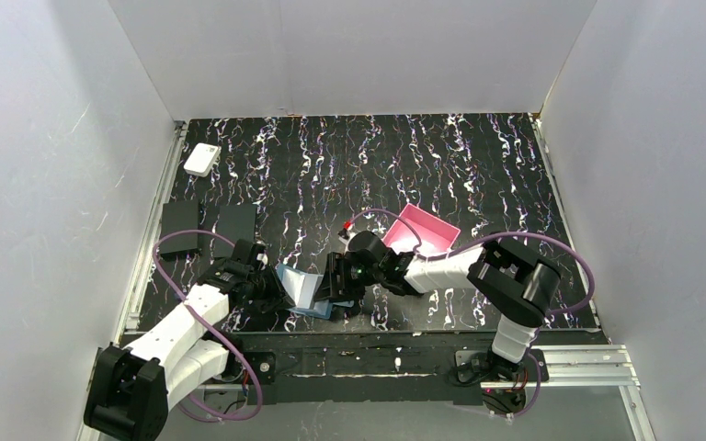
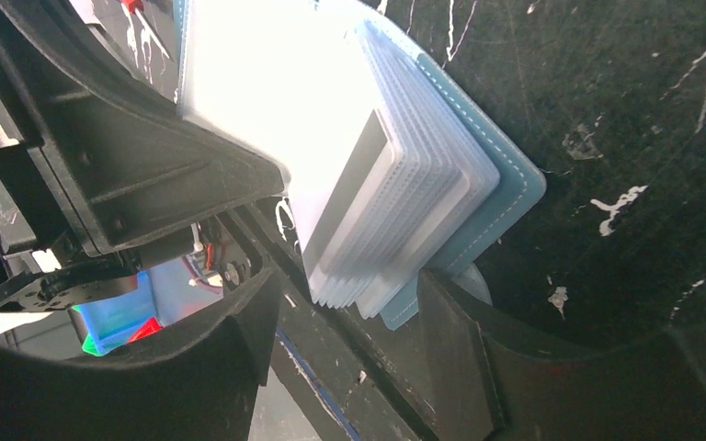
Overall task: Put the credit cards into the card holder
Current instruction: Open the card holder.
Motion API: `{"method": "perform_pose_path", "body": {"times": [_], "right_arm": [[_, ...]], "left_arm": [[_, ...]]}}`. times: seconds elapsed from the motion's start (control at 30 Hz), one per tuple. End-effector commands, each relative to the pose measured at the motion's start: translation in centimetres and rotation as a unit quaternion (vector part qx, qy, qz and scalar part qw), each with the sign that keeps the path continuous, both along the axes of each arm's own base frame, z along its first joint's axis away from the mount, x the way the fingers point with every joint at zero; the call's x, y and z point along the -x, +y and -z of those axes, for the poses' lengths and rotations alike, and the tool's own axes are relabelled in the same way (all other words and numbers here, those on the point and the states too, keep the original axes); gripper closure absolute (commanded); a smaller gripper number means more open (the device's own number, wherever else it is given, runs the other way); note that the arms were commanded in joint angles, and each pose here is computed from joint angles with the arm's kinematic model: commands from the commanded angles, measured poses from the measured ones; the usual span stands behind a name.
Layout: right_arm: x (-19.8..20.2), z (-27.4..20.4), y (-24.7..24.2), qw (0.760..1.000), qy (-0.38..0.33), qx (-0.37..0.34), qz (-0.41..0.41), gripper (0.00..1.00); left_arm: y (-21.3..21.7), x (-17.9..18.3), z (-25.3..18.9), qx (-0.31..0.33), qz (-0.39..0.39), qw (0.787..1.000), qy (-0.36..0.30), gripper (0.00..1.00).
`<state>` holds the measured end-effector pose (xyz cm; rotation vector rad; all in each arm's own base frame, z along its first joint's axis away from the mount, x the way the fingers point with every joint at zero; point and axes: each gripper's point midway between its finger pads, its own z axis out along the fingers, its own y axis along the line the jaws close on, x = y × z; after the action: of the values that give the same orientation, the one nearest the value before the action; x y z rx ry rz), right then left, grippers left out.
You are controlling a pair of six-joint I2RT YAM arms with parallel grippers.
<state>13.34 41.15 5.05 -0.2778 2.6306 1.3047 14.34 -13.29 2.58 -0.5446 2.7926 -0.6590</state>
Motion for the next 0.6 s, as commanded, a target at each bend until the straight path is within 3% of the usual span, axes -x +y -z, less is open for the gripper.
{"method": "perform_pose_path", "body": {"times": [0.0, 0.17, 0.47, 0.5, 0.57], "right_arm": [[0.1, -1.7, 1.6, 1.0, -0.015, -0.025, -0.012, 0.37], [0.8, -4.3, 3.2, 0.997, -0.048, -0.053, -0.032, 0.5], [0.0, -4.9, 4.4, 0.995, -0.073, -0.05, -0.037, 0.97], [-0.1, -4.6, 4.4, 0.996, -0.079, -0.029, -0.039, 0.99], [-0.1, -4.2, 4.2, 0.995, -0.085, -0.006, -0.041, 0.99]], "left_arm": [[0.2, 0.6, 0.3, -0.002, 0.0, 1.0, 0.004, 1.0], [-0.2, 0.9, 0.6, 0.011, -0.002, 1.0, 0.007, 1.0], [-0.5, 1.6, 0.9, 0.034, -0.013, 0.999, 0.01, 1.0], [-0.8, 1.4, 0.0, 0.044, -0.015, 0.999, 0.005, 0.99], [-1.1, 1.0, -1.7, 0.053, -0.017, 0.998, -0.005, 0.89]]}}
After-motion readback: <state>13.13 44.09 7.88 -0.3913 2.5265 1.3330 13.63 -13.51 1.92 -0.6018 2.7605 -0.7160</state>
